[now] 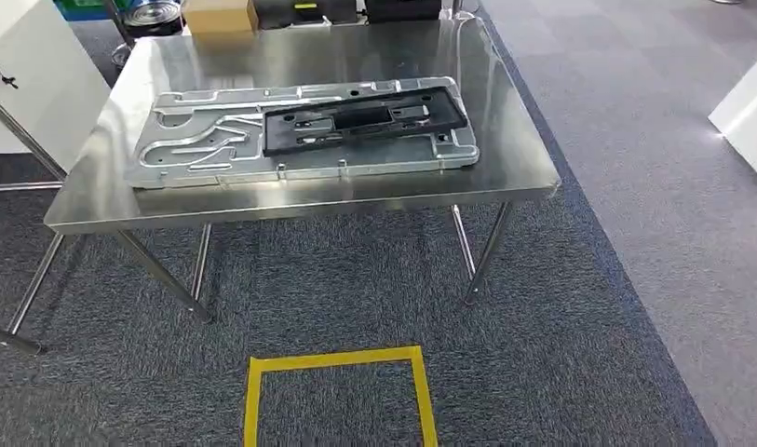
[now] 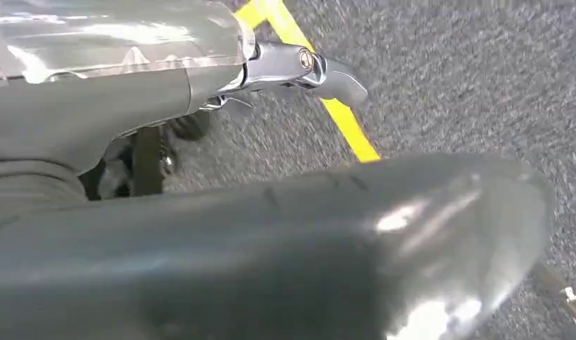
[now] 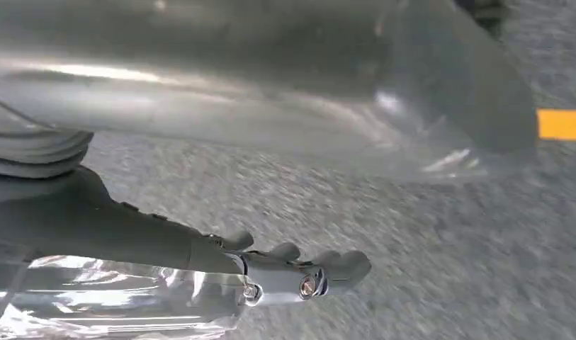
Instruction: Take the parts from the cabinet and place them on the table.
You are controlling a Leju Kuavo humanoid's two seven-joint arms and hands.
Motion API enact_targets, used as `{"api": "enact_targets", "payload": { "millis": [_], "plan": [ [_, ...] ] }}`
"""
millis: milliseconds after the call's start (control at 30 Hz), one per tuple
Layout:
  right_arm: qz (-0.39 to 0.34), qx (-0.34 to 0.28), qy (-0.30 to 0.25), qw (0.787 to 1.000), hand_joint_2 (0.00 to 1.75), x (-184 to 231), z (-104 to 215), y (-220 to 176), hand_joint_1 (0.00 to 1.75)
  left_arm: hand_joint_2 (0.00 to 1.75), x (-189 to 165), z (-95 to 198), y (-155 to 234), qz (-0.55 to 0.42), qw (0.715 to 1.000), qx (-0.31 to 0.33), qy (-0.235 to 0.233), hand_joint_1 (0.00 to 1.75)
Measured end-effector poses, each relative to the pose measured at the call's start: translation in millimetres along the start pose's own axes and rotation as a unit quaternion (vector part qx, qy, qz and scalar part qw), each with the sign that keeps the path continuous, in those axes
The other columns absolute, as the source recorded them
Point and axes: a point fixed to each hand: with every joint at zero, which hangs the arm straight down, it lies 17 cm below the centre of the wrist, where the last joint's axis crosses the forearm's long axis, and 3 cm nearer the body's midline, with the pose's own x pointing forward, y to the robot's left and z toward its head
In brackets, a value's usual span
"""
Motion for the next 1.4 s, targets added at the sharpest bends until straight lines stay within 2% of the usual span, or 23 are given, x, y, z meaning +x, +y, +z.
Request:
{"api": "enact_targets", "payload": {
  "millis": [233, 1167, 1400],
  "plan": [
    [-0.007, 0.009, 0.016, 1.0, 0.0, -10, 2, 3, 0.0, 0.0, -1, 0, -6, -0.002, 1.0, -0.008, 0.003, 0.0],
    [-0.031, 0.03, 0.016, 0.999, 0.0, -12, 6, 19, 0.0, 0.0, 4, -1, -18, -0.014, 0.999, -0.033, 0.0, 0.0],
    [-0.051, 0.039, 0.009, 0.998, 0.0, -11, 7, 22, 0.0, 0.0, -4, 2, -18, -0.012, 0.999, -0.042, 0.016, 0.0]
  ]
}}
